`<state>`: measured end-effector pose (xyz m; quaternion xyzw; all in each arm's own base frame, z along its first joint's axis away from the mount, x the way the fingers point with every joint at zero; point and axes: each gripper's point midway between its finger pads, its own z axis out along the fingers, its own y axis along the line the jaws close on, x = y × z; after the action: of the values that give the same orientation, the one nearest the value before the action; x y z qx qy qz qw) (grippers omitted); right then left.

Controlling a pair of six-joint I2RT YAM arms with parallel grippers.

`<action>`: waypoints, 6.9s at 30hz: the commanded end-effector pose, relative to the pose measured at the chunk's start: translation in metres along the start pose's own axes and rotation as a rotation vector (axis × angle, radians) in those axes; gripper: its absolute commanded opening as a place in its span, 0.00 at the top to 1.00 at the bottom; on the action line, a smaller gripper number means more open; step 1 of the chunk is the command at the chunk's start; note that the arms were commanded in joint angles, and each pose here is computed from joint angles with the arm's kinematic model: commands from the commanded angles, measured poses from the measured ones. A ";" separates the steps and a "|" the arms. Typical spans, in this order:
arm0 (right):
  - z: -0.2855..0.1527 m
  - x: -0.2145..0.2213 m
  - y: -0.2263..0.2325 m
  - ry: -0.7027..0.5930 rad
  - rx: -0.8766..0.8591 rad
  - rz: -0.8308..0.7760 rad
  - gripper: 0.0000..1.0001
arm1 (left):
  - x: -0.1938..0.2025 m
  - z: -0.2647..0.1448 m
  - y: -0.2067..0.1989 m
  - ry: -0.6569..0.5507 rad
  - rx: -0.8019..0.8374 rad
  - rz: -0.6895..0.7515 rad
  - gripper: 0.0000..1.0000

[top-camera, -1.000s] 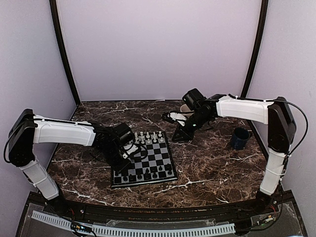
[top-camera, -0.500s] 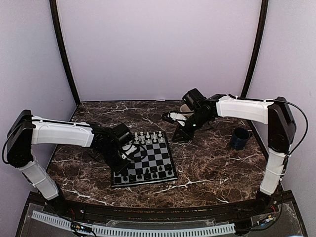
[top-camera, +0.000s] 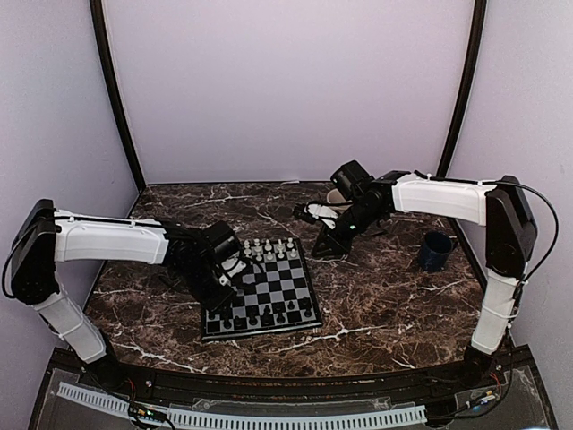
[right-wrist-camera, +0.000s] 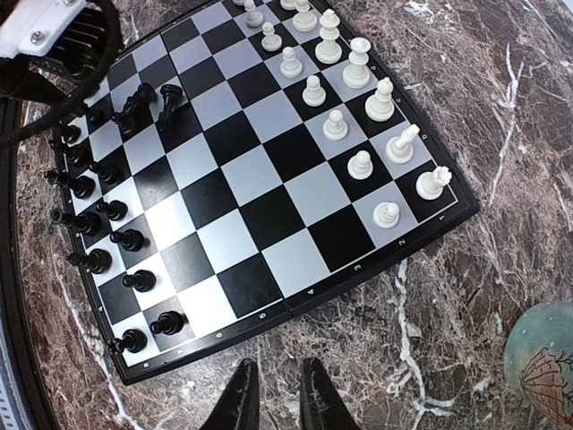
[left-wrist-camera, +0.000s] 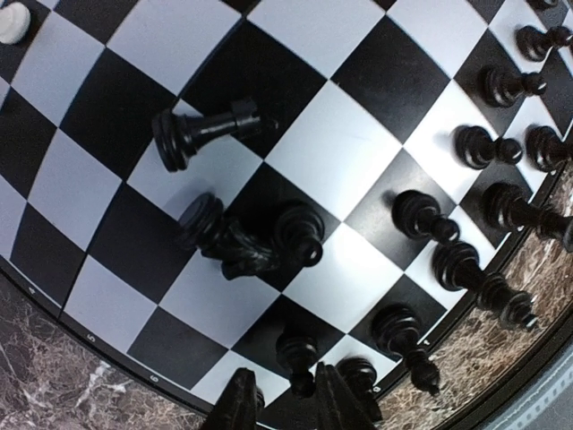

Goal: Set up the chess pieces on the board
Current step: Place the pawn at g7, then move the pawn to f7, then pick up the rook from the chessboard, then pass from the left arm to the right

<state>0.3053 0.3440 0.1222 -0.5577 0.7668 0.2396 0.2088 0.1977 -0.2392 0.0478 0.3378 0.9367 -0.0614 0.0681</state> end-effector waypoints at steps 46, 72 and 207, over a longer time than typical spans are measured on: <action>0.006 0.000 0.001 0.008 -0.010 -0.012 0.82 | -0.047 0.003 -0.011 -0.031 0.010 0.051 0.85; 0.006 -0.001 0.004 0.009 -0.019 -0.011 0.81 | -0.025 -0.002 -0.029 -0.010 0.095 0.055 0.95; -0.060 -0.088 0.012 -0.318 -0.449 0.363 0.68 | -0.175 -0.128 -0.040 -0.958 0.382 0.136 0.83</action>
<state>0.3207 0.3636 0.2125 -0.4082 0.7584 0.4793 0.1688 0.2904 -0.3487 0.1758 0.3656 0.7759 -0.3298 0.3945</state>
